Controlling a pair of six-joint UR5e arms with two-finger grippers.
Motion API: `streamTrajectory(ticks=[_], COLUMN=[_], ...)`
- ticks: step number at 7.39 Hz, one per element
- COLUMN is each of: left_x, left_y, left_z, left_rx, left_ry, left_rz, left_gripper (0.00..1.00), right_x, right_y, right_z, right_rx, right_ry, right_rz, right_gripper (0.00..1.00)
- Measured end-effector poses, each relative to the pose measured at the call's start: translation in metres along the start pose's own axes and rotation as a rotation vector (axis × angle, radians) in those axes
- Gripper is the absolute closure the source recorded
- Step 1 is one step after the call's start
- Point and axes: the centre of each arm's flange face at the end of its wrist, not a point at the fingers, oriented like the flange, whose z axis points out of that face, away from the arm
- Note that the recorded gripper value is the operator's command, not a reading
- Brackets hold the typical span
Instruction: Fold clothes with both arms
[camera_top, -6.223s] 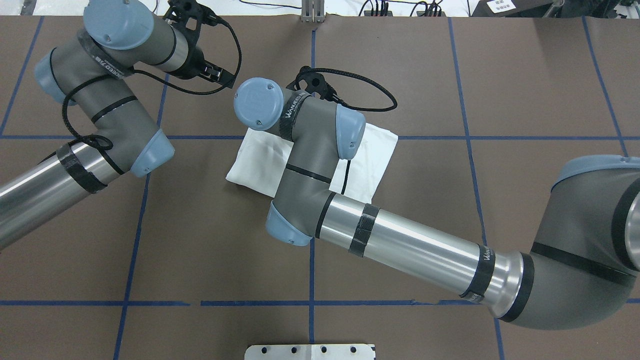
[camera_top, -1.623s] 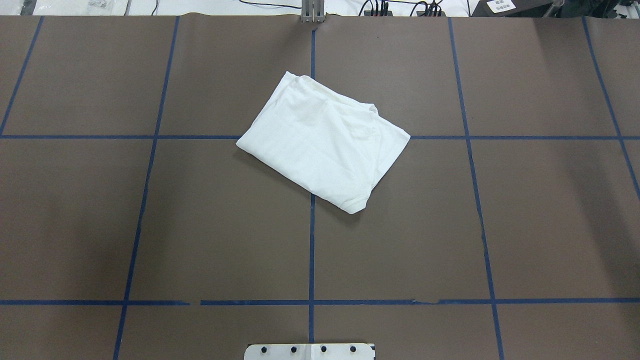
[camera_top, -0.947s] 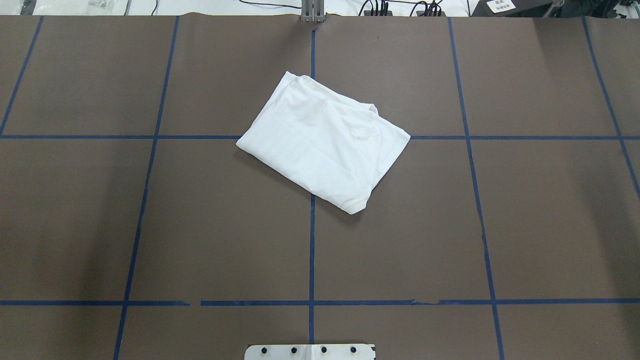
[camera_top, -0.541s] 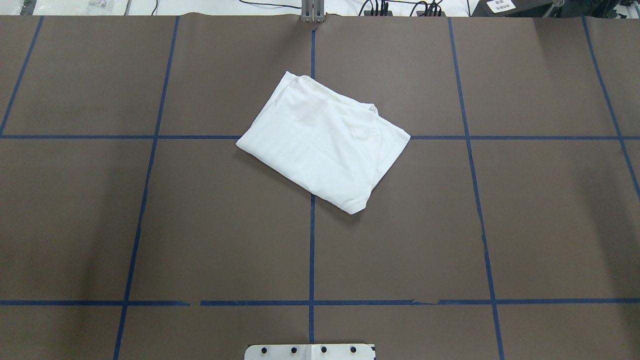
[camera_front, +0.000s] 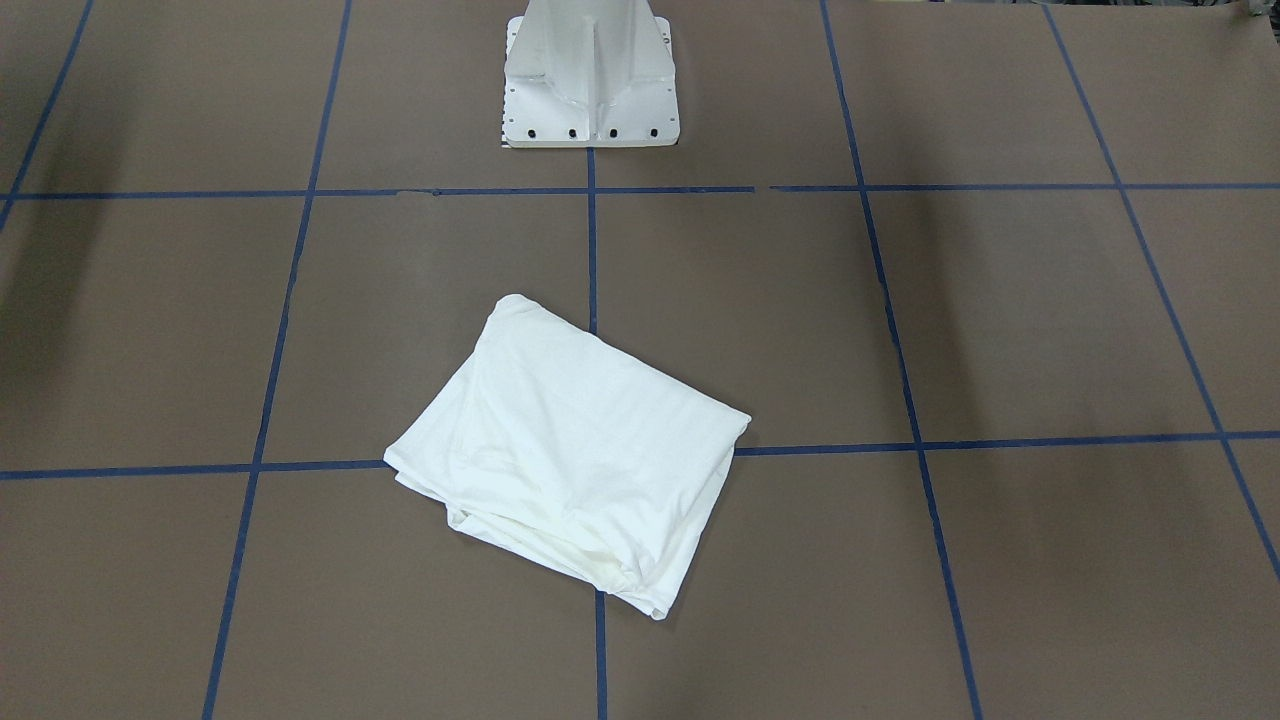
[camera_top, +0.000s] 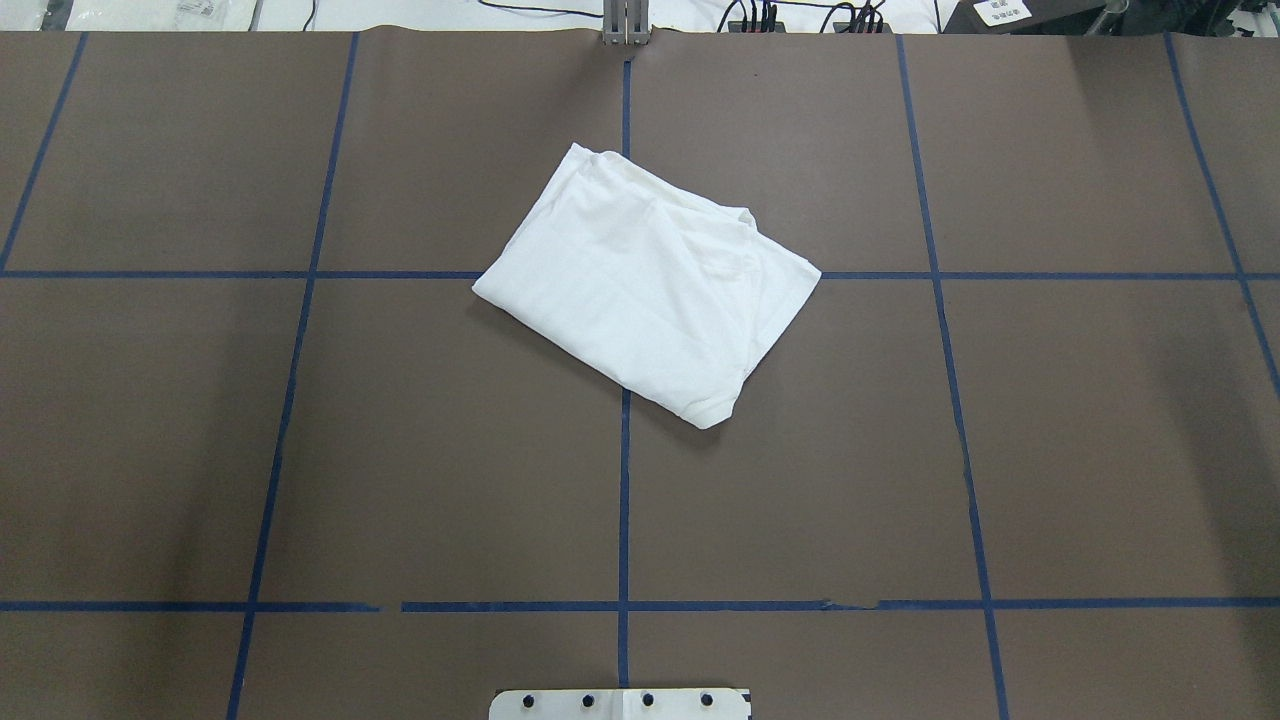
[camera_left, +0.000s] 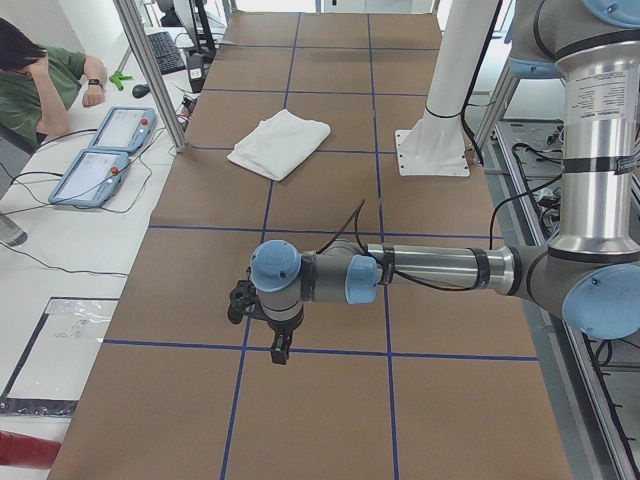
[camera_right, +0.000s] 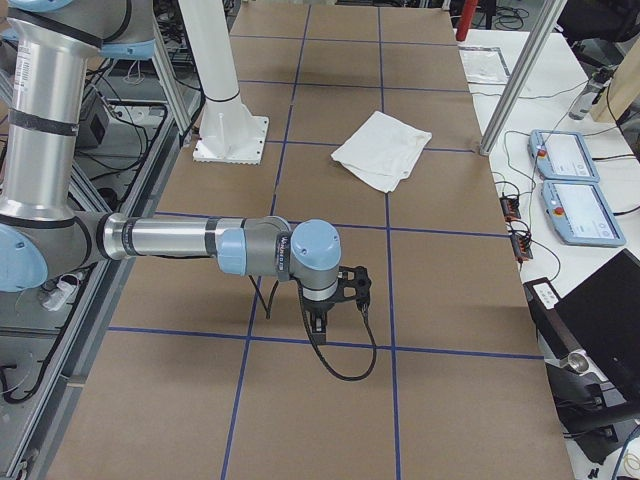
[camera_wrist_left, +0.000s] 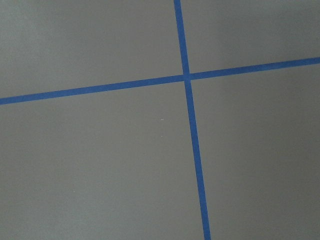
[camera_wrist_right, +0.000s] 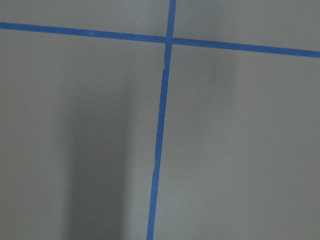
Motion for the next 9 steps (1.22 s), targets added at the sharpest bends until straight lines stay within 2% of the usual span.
streamTrajectory(ticks=[5,9], left_x=[0.008,0.001], left_y=[-0.001,0.015], left_z=[-0.01,-0.001], left_rx=[0.017,-0.003], left_ry=[-0.013,-0.011], left_rz=[0.013,-0.009], left_gripper=[0.0,0.0], right_x=[0.0,0.001], right_y=[-0.001,0.0], right_z=[0.0,0.001], right_rx=[0.0,-0.001], right_ry=[0.0,0.0], right_rz=[0.0,0.001], right_gripper=[0.0,0.0])
